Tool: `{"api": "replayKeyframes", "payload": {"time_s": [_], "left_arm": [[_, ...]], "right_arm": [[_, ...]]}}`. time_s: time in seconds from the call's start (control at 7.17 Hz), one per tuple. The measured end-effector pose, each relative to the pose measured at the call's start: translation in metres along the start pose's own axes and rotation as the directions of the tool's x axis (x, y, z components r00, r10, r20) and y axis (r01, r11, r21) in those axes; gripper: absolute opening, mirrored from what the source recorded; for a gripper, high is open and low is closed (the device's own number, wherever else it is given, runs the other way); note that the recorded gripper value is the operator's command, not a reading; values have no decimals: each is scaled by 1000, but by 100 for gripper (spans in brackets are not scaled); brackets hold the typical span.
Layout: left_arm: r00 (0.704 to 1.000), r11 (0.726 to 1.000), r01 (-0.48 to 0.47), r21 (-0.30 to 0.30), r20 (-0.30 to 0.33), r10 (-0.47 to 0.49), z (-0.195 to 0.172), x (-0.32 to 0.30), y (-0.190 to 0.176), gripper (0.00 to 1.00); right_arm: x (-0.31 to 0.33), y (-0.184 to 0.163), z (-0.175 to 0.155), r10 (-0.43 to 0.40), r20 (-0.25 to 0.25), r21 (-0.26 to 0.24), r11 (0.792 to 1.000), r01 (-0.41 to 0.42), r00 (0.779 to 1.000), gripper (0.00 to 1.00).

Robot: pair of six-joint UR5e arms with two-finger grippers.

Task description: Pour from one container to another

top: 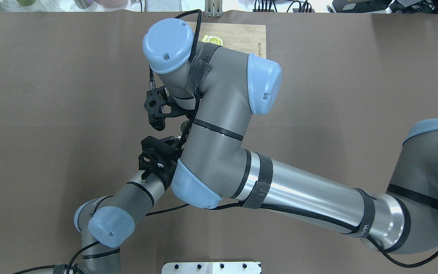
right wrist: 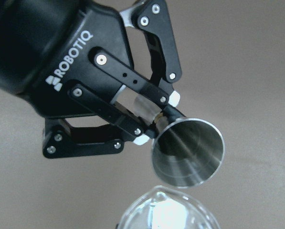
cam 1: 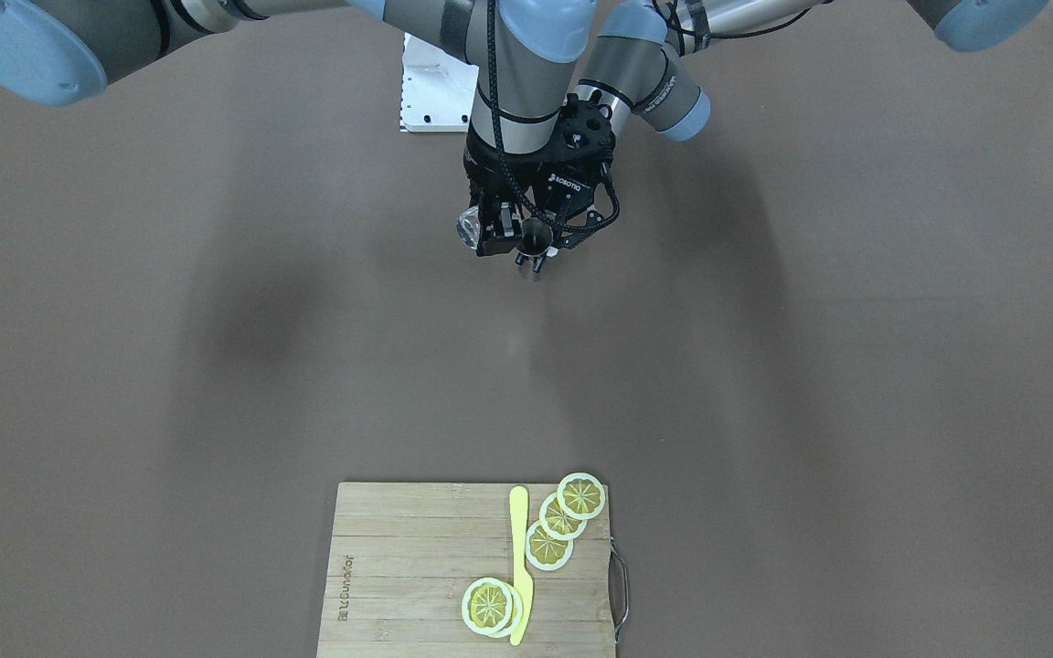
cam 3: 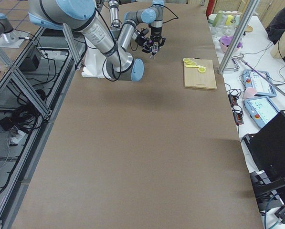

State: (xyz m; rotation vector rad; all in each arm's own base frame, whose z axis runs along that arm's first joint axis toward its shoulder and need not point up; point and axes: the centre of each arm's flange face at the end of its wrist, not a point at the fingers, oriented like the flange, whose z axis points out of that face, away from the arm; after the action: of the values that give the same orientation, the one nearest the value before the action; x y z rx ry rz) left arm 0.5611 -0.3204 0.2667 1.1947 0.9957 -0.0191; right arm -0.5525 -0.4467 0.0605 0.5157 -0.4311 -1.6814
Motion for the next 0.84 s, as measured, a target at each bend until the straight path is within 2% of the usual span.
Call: {"api": "replayKeyframes", "payload": {"time_s": [0.84], "left_arm": [[1000, 1000, 2, 2, -2, -2, -2, 0, -1, 0]], "right_arm": [[1, -11, -2, -1, 31, -63, 998, 3, 1000, 0]]}}
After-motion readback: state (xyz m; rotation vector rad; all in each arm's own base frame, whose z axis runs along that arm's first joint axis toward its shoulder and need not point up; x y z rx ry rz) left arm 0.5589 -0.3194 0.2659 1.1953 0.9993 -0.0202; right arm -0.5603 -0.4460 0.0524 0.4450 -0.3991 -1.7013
